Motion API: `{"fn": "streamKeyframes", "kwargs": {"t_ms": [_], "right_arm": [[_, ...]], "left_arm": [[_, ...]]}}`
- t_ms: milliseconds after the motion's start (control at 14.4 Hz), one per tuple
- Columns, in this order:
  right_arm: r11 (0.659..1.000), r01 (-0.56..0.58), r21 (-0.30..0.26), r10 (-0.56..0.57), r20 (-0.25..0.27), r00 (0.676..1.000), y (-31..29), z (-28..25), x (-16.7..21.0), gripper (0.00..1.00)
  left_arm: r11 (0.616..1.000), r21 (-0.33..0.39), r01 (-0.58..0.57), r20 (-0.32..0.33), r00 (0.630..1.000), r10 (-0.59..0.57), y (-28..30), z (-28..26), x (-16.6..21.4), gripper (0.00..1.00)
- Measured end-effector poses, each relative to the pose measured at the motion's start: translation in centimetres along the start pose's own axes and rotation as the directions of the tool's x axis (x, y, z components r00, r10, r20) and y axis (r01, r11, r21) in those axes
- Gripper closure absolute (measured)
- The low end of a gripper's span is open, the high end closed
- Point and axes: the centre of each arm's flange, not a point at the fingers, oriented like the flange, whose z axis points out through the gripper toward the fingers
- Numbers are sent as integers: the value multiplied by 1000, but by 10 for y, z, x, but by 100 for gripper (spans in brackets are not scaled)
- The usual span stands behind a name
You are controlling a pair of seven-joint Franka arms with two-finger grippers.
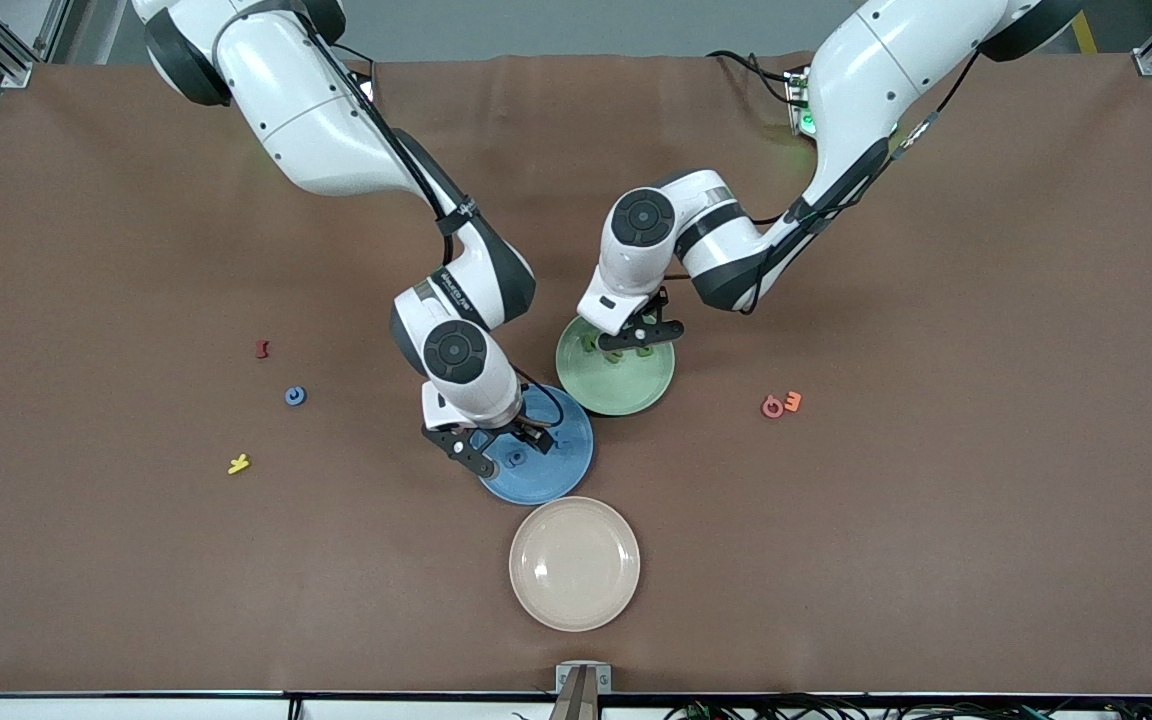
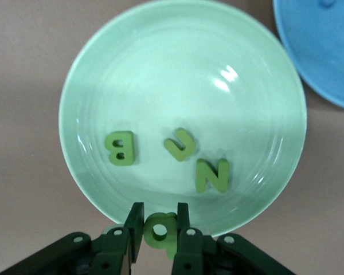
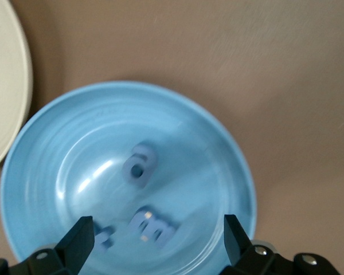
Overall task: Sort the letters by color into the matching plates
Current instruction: 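Open both grippers to drop the letters onto their plates, then lower the right gripper onto the blue c while the left gripper withdraws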
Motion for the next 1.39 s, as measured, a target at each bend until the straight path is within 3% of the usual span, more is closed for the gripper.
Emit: {"fn": "streamKeyframes", "kwargs": {"t_ms": [278,486,1042,1389], "right_arm": [[988,114,-103,-112,28,993,38,-33,51,0],[970,213,-121,-209,40,977,89,-64,95,0],[892,441,-96,-435,76,897,247,-92,177,0],[859,506,-73,-505,31,863,315,-61,190,0]], "left_arm": [[999,35,-24,-17,1000,25,10,16,-11,73],[998,56,-34,-29,999,36,13,25,-15,73],[998,57,-28,-33,999,30,12,25,-11,73],[998,57,-27,-33,999,29,12,25,-11,73]]}}
